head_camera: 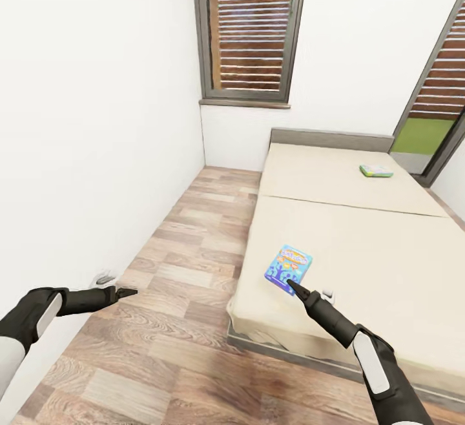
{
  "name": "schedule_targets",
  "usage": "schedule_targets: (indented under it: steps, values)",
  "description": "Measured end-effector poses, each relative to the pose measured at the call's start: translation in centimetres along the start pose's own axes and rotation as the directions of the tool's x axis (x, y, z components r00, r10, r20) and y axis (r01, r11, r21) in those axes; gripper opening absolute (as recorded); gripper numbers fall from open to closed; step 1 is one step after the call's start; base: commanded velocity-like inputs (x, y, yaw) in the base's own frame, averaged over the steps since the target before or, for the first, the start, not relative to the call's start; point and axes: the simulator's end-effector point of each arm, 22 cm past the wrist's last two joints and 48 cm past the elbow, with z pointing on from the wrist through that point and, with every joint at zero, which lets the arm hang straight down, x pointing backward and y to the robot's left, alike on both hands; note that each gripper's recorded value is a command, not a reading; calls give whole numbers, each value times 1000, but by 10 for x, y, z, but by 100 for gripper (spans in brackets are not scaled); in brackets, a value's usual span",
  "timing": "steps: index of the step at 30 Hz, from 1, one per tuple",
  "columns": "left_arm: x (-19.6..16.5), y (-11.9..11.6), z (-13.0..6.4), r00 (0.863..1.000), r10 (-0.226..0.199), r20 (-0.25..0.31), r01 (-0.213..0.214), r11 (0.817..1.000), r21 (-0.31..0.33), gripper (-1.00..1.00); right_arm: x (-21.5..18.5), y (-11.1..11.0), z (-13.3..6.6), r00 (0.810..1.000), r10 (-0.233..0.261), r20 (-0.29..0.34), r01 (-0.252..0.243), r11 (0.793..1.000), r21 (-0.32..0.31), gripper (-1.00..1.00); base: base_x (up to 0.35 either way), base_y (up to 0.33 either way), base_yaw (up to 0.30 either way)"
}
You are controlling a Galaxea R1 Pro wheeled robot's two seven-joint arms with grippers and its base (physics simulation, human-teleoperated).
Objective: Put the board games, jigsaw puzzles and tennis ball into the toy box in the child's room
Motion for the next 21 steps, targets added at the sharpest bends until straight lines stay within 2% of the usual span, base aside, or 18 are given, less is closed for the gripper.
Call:
schedule_targets:
  steps: [2, 6, 12, 21]
  values:
    - [4, 4, 12, 1000, -2, -10, 1, 997, -77, 100, -2, 4, 0, 1000, 0, 2, 0, 1000, -2, -100, 0, 0, 107]
    - [8, 8, 21, 1000, -2, -16, -1, 989, -151, 100, -4, 8, 0, 1000, -3, 3, 3, 1000, -6, -100, 0, 0, 35]
    - [5, 7, 20, 1000, 6, -7, -7, 986, -168, 100, -7, 13, 0, 1000, -11, 9, 11, 1000, -14, -100, 0, -51, 8]
    - [0, 4, 16, 1000, 14, 4, -13, 985, -169, 100, -14, 26, 0, 999, -35, 20, 36, 999, -34, -100, -6, -264, 121]
